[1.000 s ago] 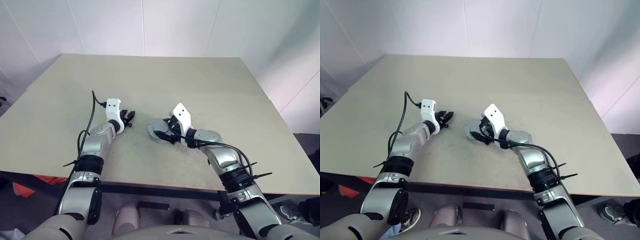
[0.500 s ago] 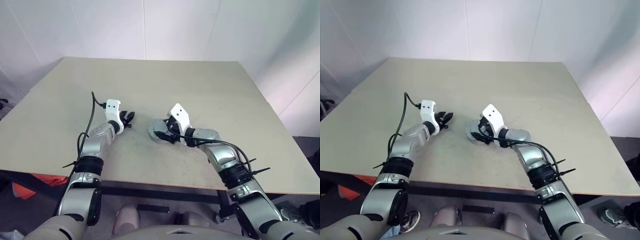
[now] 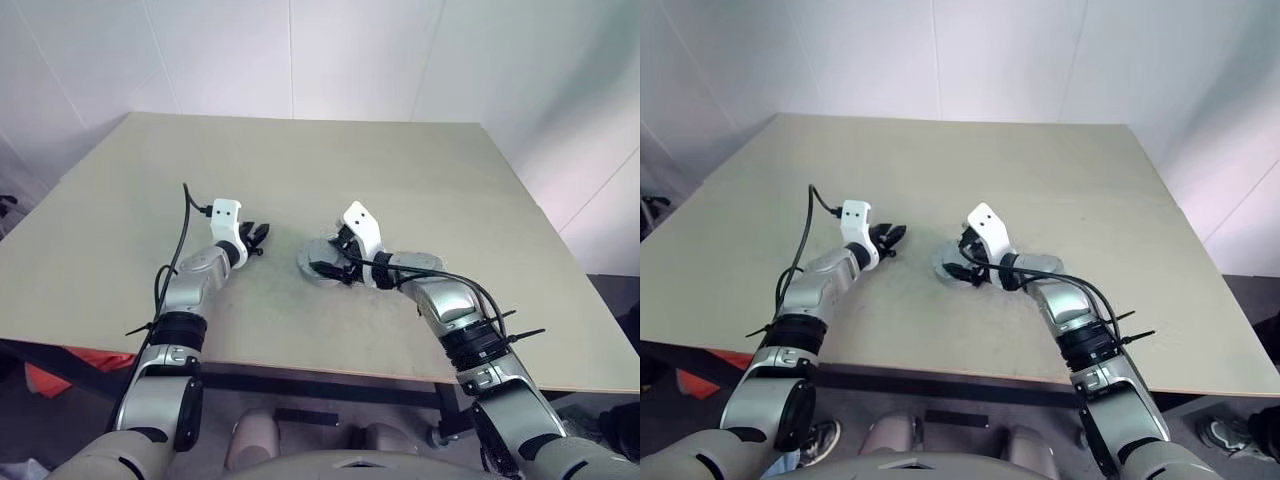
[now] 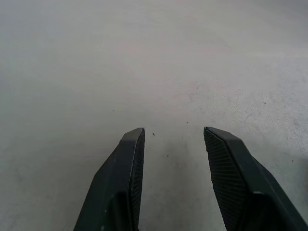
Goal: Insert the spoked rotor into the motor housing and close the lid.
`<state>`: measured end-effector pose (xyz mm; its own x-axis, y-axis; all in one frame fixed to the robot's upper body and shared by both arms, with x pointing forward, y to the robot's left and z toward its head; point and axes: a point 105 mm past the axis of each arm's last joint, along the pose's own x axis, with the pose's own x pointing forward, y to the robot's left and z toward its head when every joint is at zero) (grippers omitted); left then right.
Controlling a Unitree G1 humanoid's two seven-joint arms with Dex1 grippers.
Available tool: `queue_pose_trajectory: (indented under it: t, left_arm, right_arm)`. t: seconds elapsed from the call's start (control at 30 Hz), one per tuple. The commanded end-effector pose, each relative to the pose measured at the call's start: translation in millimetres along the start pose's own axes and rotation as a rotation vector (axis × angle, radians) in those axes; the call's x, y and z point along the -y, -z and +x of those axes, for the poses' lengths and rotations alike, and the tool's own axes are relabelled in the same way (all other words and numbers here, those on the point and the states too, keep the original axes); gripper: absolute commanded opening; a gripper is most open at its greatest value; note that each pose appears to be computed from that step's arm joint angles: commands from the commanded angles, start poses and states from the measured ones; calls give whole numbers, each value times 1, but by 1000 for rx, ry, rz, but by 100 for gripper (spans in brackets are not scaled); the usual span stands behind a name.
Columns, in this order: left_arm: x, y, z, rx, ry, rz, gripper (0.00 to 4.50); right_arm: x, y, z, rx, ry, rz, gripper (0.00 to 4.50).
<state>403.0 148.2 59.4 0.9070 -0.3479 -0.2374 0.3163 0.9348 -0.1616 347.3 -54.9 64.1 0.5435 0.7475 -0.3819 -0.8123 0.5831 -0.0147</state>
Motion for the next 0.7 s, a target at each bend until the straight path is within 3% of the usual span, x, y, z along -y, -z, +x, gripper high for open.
queue_pose_trajectory:
  t: [0.03,0.37,0.7]
  left_arm:
    - [2,-17,-1,51,9,27,209]
    - [2,-15,-1,48,8,29,209]
    - [3,-17,1,47,15,34,209]
  right_arm:
    - [11,33,-6,-119,57,54,312]
    - [-1,-15,-12,115,-1,-45,312]
    - [-3,-31,-15,173,6,-67,312]
